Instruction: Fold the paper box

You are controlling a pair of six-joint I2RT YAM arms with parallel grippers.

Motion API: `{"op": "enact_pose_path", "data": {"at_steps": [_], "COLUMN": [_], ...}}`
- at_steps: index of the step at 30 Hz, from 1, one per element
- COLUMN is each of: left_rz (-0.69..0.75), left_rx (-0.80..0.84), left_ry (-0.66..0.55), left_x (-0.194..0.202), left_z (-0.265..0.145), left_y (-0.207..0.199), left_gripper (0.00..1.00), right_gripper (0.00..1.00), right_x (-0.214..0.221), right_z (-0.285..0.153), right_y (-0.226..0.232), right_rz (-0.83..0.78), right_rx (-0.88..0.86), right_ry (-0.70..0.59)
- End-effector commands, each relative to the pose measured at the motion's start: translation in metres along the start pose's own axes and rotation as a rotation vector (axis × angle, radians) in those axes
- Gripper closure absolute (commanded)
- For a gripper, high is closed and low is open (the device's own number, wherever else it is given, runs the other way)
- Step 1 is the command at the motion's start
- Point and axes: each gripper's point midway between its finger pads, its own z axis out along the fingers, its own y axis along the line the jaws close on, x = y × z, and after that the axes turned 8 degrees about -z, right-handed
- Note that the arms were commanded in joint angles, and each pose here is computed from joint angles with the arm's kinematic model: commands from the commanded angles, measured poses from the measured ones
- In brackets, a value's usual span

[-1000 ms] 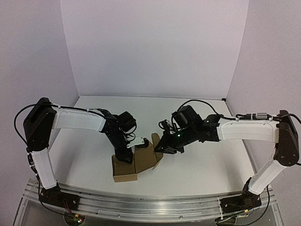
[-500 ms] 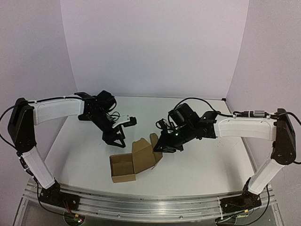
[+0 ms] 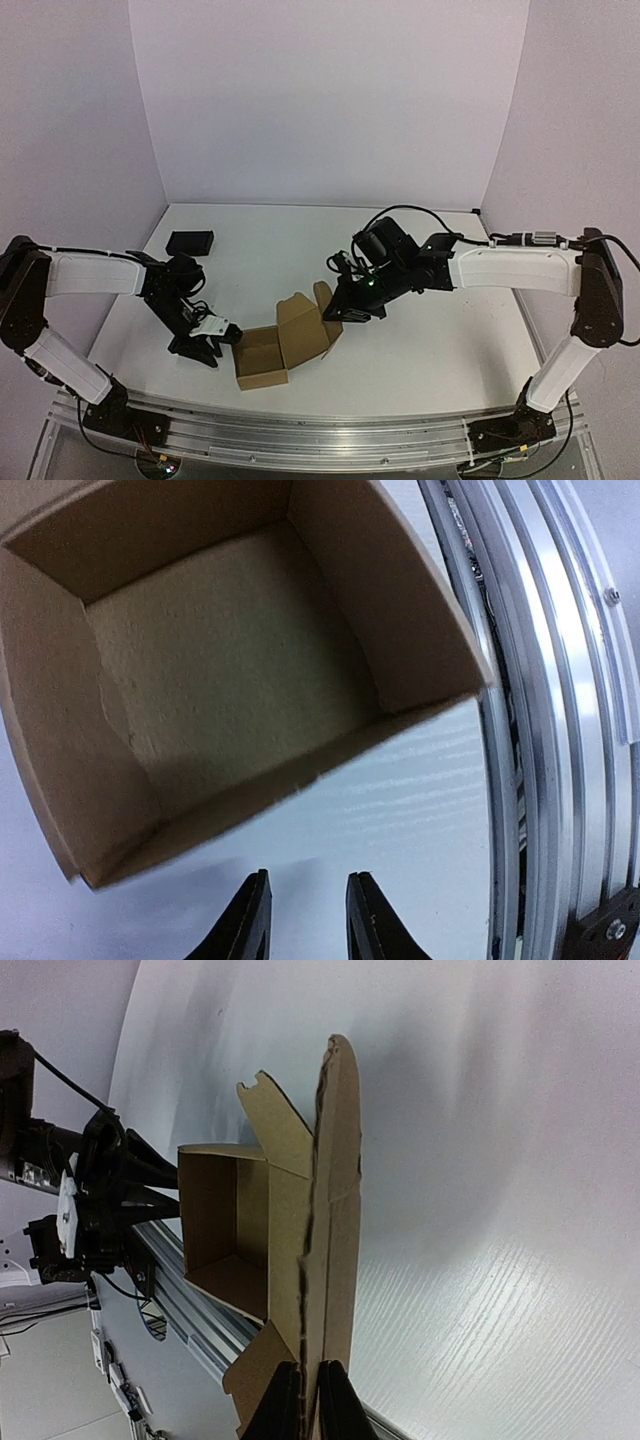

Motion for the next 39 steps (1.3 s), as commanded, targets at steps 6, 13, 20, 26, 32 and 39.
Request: {"op": "enact_pose_path", "data": {"at_steps": [6,13,20,26,32,39], "left_rz": [0.037,-0.012,-0.018,-0.022,-0.216,-0.241], "left_rx": [-0.049,-0.061,0.02,0.148,0.073,0.128], "left_ry": [-0.112,-0.171,-0.186,-0.151,-0.34,-0.34], "left_x": [-0.06,-0.084,-0.096,-0.106,-0.171,-0.167], "left_z": [0.022,0.017,0.017,-0.017,-0.074,-0.071], "left_y": [0.013,0.018,0.0,-0.029,0.029,0.047], "left_gripper": [0.74,0.72,0.69,0.57,0.34,0.3], "right_gripper": [0.9,0.9,0.86,0.87,0.87,0.88], "right_x": [-0.014,-0.025,-0.03,-0.03,-0.037,-0.042], "right_z": [0.004,0.0,0.0,-0.001,-0.002,-0.006], "right_y": [0.018,0.026,0.022,-0.006,-0.009,-0.004], "right_rz": [-0.035,-0.067,-0.119,-0.239,-0.299,-0.343], "right_rx": [-0.039,-0.044,-0.003,0.144,0.187,0.183], "right_ry": [0.0,-0.024,-0.022,-0.033,-0.029,-0.039]}}
